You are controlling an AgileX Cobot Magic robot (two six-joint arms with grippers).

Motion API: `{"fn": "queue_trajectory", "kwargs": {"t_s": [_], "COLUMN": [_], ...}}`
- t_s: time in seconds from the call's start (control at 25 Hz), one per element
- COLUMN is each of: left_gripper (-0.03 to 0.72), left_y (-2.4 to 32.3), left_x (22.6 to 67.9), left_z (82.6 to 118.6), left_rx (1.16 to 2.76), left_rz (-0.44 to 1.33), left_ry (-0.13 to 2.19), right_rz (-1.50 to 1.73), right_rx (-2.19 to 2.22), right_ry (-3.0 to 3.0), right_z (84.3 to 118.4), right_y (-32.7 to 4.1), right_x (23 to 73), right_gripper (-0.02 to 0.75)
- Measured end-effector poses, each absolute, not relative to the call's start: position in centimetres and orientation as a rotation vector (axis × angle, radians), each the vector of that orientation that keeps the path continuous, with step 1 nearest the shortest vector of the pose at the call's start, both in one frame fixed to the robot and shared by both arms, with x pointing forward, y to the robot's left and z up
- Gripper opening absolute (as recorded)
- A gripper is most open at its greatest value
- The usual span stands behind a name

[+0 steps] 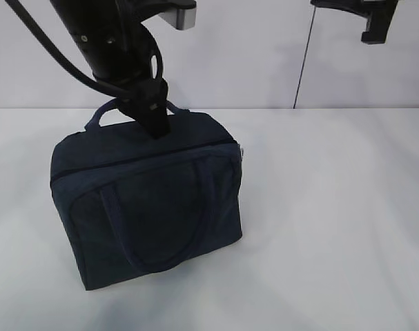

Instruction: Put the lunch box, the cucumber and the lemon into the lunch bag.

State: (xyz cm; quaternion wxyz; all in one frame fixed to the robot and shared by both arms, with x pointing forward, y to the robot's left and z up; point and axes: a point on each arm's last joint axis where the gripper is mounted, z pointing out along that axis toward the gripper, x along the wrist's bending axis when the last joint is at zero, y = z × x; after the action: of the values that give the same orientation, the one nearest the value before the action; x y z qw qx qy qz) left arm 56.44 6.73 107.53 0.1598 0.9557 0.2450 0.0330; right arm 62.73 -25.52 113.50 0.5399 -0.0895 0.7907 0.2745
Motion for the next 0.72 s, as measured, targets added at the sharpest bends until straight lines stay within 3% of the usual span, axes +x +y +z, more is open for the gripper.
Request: {"fn": "queue_trajectory", "kwargs": {"t_s": [0.36,0.72], "left_gripper": [0.362,0.360], "left_y": [6.9,7.0], "left_x": [56.6,56.6], "left_z": [107.5,107.5], "left_rx": [2.751,2.753], "left_rz": [0.123,0.127], "left_ry": [0.703,0.702], "right_rz": [0.079,0.069], "right_rx": [-0.451,0.027], "right_ry": [1.786,1.991], "right_z": [111.9,105.4], "right_y": [-27.7,-30.0], "right_x": [64.8,63.9], "right_gripper": [0.364,0.364]}}
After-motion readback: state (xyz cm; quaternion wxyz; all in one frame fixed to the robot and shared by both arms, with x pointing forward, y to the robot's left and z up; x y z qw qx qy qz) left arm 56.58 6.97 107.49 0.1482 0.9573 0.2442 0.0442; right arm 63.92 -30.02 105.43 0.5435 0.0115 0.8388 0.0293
